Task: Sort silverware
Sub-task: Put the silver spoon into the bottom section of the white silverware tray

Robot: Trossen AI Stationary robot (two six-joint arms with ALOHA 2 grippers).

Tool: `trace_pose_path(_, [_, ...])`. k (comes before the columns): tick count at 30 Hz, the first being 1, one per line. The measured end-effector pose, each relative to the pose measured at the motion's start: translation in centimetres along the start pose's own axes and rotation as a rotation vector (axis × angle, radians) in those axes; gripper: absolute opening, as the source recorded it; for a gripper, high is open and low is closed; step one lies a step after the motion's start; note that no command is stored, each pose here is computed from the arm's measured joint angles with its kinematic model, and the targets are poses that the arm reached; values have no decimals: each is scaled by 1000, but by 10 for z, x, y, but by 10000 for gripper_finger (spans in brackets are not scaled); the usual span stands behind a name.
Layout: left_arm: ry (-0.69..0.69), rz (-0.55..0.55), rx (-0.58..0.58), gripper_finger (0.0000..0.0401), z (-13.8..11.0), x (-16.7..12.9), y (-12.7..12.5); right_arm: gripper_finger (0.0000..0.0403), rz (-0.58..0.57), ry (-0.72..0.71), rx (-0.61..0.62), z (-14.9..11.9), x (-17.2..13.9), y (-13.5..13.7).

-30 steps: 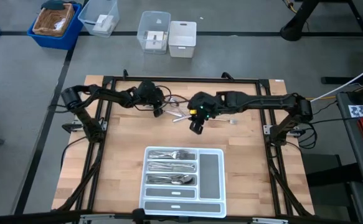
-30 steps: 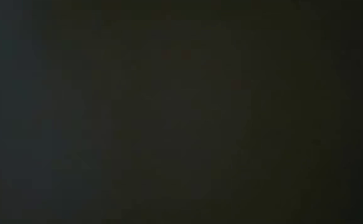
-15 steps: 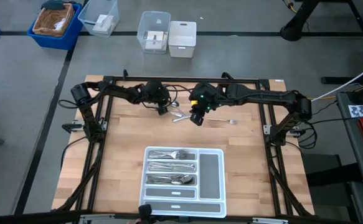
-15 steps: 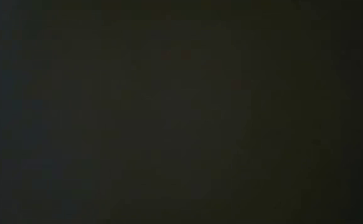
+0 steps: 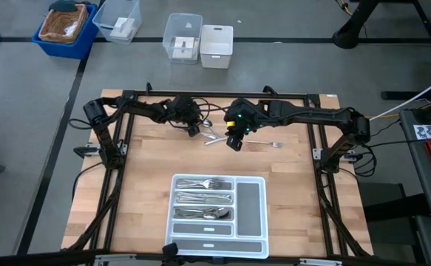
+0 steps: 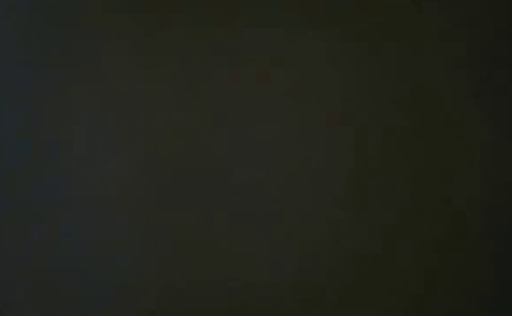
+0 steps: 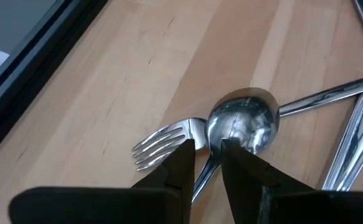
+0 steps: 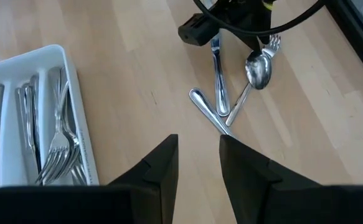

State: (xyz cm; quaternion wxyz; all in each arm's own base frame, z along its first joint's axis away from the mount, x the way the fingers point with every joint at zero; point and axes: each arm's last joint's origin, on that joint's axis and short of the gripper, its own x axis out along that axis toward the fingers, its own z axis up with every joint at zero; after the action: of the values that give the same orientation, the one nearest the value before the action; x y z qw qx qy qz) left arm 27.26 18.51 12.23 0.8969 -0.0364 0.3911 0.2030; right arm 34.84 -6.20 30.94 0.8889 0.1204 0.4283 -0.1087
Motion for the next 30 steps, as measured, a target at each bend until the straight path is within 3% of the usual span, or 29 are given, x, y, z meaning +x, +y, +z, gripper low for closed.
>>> trace_pose_path(14, [20, 0, 61, 49, 2, -10, 0, 120, 0, 0, -5, 0, 0, 0])
trace_pose_path(20, [79, -18, 136, 58, -4, -10, -1, 120, 0, 0, -5, 0, 0, 0])
trace_pose_path(30, [71, -16, 162, 80, -3, -10, -1, 120, 0, 0, -25, 0, 0, 0])
